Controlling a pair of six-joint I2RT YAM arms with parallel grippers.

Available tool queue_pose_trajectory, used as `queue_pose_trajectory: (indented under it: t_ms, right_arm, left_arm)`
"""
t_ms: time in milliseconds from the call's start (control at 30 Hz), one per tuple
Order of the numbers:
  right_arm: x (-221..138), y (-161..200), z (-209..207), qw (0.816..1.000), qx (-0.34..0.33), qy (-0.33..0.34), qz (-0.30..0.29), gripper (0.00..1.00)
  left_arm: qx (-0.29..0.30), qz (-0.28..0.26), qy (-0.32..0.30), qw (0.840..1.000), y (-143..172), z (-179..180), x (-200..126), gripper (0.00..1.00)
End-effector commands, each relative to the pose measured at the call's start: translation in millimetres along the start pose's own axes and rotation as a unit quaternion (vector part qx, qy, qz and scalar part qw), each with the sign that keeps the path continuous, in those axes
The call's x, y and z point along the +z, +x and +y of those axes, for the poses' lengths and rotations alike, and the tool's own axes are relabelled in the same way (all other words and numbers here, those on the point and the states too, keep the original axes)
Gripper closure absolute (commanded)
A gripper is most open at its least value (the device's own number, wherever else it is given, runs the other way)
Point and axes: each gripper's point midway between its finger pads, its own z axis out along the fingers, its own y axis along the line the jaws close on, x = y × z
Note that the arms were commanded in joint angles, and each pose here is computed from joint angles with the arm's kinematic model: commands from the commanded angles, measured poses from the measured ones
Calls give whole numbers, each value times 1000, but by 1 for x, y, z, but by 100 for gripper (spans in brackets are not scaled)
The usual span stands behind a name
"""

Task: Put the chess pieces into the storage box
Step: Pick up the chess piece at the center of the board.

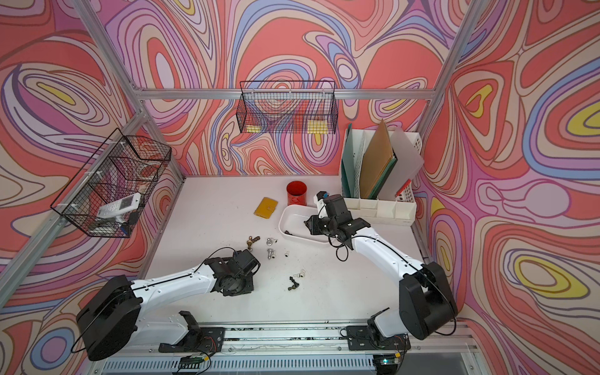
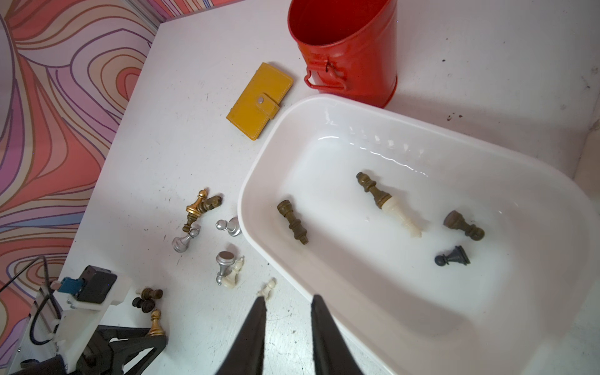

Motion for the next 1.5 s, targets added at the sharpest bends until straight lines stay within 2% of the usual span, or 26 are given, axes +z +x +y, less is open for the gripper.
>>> queue_pose_trajectory:
  t_ms: [0,233,900,1167,1467]
  right_arm:
    - [5,5,-2,1000,-3,0,5,73]
    - [5,6,-1,1000,-3,-3,6,73]
    - [5,8,-2,1000,-2,-4,7,73]
    - [6,8,-1,1000,1,-7,9,73]
    - [2,3,2,1000,-1,-9,5,73]
  left_arm:
    - [20,22,-41,999,9,16,-2,64]
    - [18,2,-36,999,-3,8,-2,58]
    - [35,3,-97,995,-6,23,11,57]
    - [43,13,-98,994,-2,25,16,63]
    - [45,12,-90,995,1,27,13,74]
